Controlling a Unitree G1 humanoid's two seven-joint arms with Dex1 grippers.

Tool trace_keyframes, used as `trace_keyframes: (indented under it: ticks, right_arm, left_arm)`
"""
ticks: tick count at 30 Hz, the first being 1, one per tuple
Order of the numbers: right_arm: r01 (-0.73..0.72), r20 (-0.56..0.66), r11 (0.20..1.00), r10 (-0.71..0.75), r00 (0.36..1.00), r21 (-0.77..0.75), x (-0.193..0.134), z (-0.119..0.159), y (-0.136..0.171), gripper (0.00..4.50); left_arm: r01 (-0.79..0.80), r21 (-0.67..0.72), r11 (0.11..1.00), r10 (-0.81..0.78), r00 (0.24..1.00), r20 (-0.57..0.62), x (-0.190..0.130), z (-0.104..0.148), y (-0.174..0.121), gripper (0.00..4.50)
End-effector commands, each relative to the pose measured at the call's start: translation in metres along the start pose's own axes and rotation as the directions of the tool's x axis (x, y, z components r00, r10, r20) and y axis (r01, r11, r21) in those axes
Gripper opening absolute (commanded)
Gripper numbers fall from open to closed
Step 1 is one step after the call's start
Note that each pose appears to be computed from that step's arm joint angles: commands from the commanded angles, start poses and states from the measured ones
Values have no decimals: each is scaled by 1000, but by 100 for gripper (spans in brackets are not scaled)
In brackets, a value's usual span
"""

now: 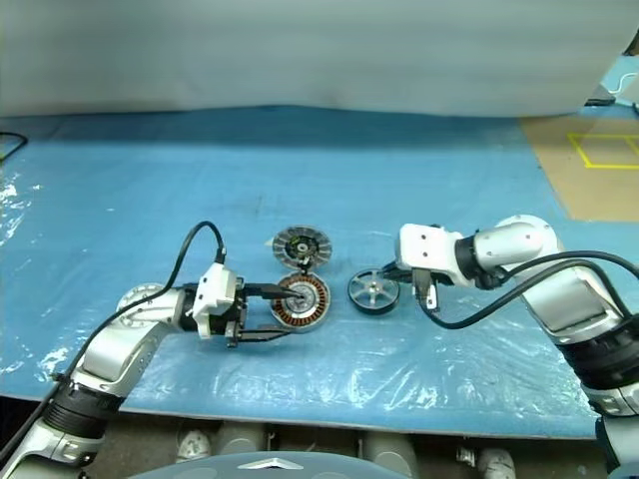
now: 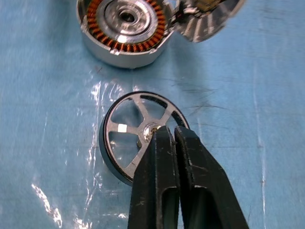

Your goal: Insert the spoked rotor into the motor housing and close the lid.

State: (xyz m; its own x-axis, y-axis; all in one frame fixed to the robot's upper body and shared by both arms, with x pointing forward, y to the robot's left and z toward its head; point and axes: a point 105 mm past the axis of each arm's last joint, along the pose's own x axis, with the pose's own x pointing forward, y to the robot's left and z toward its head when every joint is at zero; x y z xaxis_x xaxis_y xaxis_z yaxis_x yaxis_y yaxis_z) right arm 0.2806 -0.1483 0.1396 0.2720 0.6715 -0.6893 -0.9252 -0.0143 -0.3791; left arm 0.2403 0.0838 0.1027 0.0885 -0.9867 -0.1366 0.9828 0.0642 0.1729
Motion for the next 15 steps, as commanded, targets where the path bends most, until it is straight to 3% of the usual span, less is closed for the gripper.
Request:
trace_keyframes:
  ticks: [1,9,15]
  right_arm:
    - [-46,-18,997,45,999,-67,4,0,-5,128]
    - [-71,-53,980,63,997,-186,13,1,-19,404]
    - [-137,-91,950,116,989,-282,24,-1,-17,404]
  left_arm:
    - [17,40,999,-17,1000,21,6,7,1,274]
    - [0,31,1000,0,1000,17,4,3,1,274]
    - [-10,28,1000,10,1000,16,3,0,-1,274]
